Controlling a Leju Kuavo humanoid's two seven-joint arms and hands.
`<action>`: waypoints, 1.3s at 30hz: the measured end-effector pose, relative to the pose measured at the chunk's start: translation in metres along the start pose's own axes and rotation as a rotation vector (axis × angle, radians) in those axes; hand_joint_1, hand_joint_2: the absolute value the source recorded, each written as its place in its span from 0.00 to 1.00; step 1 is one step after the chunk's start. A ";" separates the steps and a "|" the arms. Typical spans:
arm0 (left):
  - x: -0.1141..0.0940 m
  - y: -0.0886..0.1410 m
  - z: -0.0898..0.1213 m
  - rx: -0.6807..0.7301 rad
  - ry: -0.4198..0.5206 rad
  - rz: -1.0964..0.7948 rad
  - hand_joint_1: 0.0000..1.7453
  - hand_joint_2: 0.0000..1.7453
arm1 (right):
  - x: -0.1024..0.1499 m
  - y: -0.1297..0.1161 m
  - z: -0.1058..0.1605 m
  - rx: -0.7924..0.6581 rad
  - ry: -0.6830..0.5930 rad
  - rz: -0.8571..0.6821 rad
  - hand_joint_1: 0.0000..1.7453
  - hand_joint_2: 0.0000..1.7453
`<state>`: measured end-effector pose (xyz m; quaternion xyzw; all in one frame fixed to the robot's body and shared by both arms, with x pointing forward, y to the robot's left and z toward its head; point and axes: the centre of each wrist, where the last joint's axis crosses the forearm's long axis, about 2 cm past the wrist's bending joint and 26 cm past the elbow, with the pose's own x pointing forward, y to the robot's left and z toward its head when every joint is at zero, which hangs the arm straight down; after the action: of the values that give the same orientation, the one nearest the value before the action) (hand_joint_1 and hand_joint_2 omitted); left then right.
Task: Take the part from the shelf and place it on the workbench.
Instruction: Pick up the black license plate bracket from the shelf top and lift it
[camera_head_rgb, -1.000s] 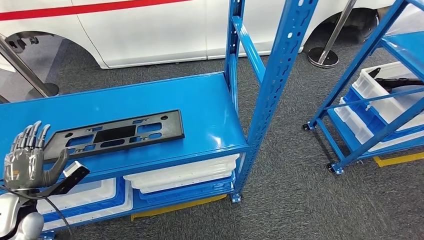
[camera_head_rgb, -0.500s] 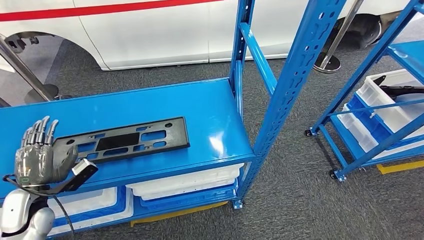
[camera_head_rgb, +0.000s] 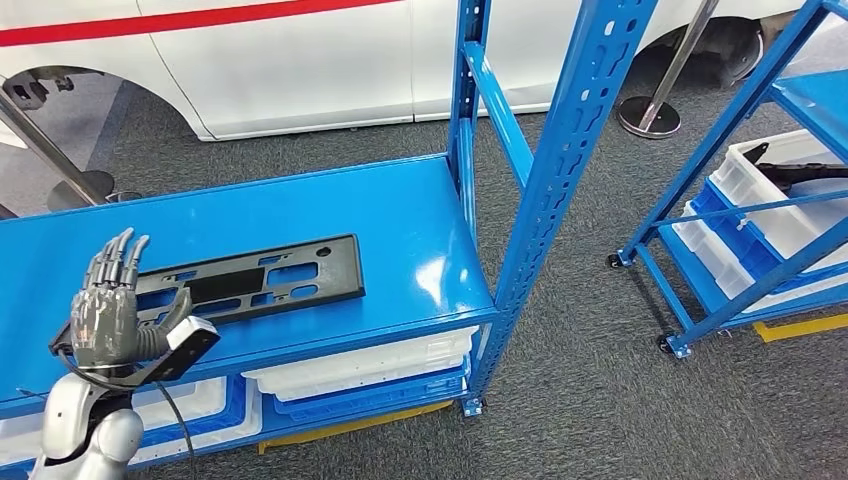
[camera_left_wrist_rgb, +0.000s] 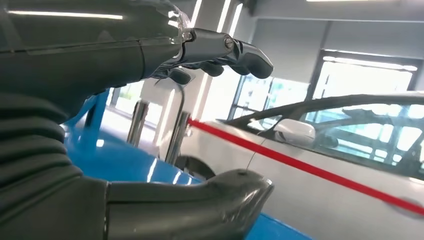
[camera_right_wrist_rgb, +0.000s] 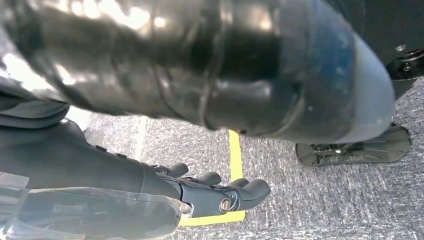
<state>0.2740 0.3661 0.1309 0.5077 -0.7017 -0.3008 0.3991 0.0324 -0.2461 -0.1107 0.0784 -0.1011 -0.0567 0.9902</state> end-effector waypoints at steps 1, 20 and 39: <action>-0.002 0.003 0.000 0.011 0.003 0.035 0.00 1.00 | 0.000 0.000 0.000 -0.002 0.001 0.000 0.00 0.00; -0.058 0.006 0.050 -0.079 0.132 0.176 0.00 1.00 | -0.001 0.000 0.000 0.002 0.004 0.007 0.00 0.00; -0.080 -0.008 0.078 -0.163 0.237 0.167 0.00 1.00 | -0.001 0.000 0.000 0.004 0.005 0.017 0.00 0.00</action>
<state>0.2232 0.4409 0.0651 0.4455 -0.6629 -0.2604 0.5425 0.0315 -0.2455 -0.1108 0.0798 -0.0992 -0.0480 0.9907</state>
